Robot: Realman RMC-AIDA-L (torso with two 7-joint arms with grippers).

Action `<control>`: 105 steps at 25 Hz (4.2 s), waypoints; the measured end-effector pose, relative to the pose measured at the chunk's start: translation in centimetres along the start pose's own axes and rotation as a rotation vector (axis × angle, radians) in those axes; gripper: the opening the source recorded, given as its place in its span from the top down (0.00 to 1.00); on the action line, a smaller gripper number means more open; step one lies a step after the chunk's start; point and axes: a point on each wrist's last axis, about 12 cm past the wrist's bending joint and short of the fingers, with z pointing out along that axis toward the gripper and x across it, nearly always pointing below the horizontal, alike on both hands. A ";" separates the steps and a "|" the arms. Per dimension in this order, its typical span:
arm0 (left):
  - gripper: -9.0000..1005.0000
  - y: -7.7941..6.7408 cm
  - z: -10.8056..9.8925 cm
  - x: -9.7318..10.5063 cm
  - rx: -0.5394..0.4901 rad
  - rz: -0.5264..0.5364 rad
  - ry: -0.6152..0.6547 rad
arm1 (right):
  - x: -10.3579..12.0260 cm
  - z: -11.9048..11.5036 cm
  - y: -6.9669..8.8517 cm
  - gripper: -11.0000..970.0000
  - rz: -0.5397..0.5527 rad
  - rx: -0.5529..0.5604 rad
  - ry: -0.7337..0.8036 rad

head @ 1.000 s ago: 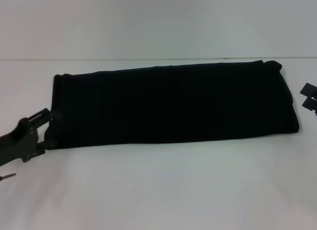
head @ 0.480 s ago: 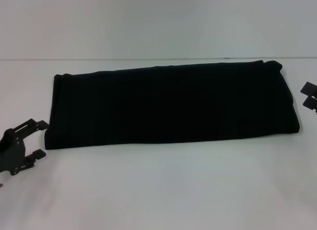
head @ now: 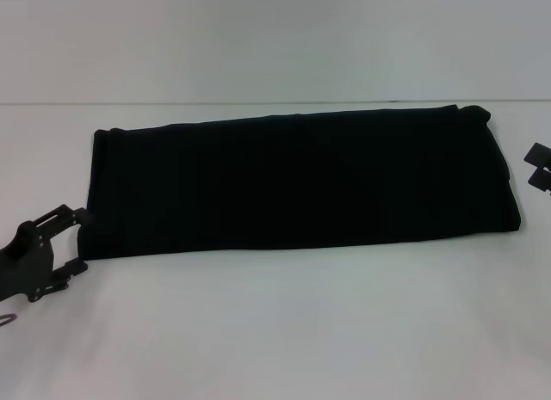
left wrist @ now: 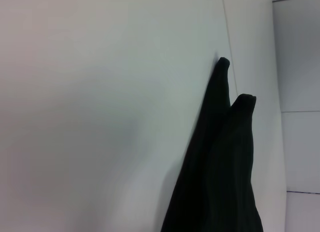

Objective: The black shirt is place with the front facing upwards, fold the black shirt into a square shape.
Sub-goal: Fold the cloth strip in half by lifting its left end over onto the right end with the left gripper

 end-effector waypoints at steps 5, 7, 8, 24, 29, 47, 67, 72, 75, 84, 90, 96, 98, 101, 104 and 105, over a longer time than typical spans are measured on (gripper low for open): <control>0.10 -0.1 0.4 -0.1 -0.016 -0.004 -0.003 | 0.0 0.0 -0.1 0.17 0.002 0.008 -0.004; 0.10 0.0 0.5 -0.1 -0.025 -0.010 -0.002 | 0.0 0.0 -0.1 0.17 0.004 0.010 -0.006; 0.10 0.0 0.6 0.0 -0.027 -0.013 -0.002 | 0.0 -0.1 -0.1 0.17 0.005 0.010 -0.007; 0.10 -1.3 2.6 0.0 -0.024 0.004 0.013 | 0.0 -0.2 -0.2 0.17 0.007 0.012 -0.014; 0.10 -3.4 4.4 -0.3 0.004 0.079 0.021 | 0.0 -0.1 -0.2 0.17 0.006 0.011 -0.014; 0.10 -1.3 2.4 0.4 0.025 0.056 0.035 | 0.0 -0.3 -0.3 0.17 0.016 0.011 -0.020; 0.11 -2.7 2.2 -0.5 -0.003 0.098 0.062 | 0.2 -0.4 -0.3 0.17 0.023 0.010 -0.024; 0.11 -1.6 1.1 -0.7 -0.026 0.068 0.048 | 0.2 -0.4 -0.3 0.17 0.025 0.010 -0.025; 0.11 -1.3 0.8 -0.8 -0.032 0.057 0.040 | 0.2 -0.3 -0.3 0.17 0.024 0.010 -0.026; 0.11 -1.7 2.2 -1.3 -0.063 0.047 -0.004 | -0.1 -0.2 -0.2 0.17 0.019 0.009 -0.025; 0.11 -2.5 3.8 -1.3 -0.085 0.075 0.006 | -0.2 -0.6 -0.4 0.17 0.022 0.015 -0.039; 0.10 -4.7 5.6 -1.0 -0.041 0.160 0.038 | -0.1 -0.6 -0.4 0.17 0.023 0.017 -0.041; 0.10 -5.7 5.9 -0.8 0.004 0.191 0.063 | -0.1 -0.7 -0.4 0.17 0.024 0.015 -0.042; 0.10 -5.7 5.4 -0.7 0.036 0.197 0.072 | -0.1 -0.8 -0.4 0.17 0.026 0.013 -0.046; 0.10 -4.2 4.7 -0.7 0.006 0.159 0.054 | 0.0 -1.0 -0.5 0.17 0.029 0.016 -0.047; 0.11 -3.9 4.5 -0.6 -0.002 0.150 0.052 | 0.1 -1.0 -0.5 0.17 0.030 0.016 -0.047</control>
